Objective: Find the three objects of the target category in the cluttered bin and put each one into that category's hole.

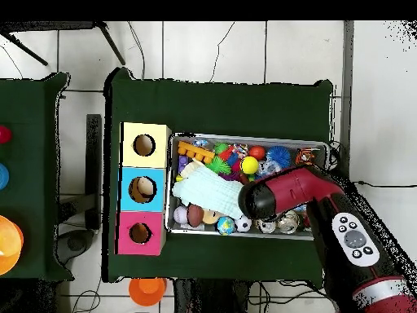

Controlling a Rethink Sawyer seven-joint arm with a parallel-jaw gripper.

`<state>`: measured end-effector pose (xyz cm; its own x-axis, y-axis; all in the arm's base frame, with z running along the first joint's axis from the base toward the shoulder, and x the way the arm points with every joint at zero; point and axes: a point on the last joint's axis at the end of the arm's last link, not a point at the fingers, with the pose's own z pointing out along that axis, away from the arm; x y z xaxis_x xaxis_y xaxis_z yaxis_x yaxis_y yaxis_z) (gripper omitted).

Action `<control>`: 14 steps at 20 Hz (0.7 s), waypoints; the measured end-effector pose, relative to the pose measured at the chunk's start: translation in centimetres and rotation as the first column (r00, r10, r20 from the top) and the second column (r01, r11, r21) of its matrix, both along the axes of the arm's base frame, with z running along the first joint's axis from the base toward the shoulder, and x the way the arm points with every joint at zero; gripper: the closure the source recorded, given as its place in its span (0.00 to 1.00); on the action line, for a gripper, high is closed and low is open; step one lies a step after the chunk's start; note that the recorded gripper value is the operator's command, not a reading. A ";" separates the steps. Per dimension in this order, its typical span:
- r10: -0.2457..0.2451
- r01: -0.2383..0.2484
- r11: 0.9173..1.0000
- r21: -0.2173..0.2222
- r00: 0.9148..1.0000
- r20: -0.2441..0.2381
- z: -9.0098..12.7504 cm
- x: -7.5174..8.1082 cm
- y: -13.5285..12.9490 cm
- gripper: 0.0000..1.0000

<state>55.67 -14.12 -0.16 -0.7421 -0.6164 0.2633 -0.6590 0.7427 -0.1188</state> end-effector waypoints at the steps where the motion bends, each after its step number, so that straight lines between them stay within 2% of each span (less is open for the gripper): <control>1: -0.002 0.002 1.000 0.000 1.000 -0.001 0.0 0.0 -0.1 0.00; 5: -0.013 0.013 1.000 0.006 1.000 -0.008 -0.5 -0.5 -0.5 0.00; 14: -0.049 0.052 0.998 0.044 0.997 -0.067 -3.5 -3.0 -1.1 0.00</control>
<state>52.67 -15.19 -3.63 -0.7543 -0.5913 0.2854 -0.6261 0.7787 -0.0416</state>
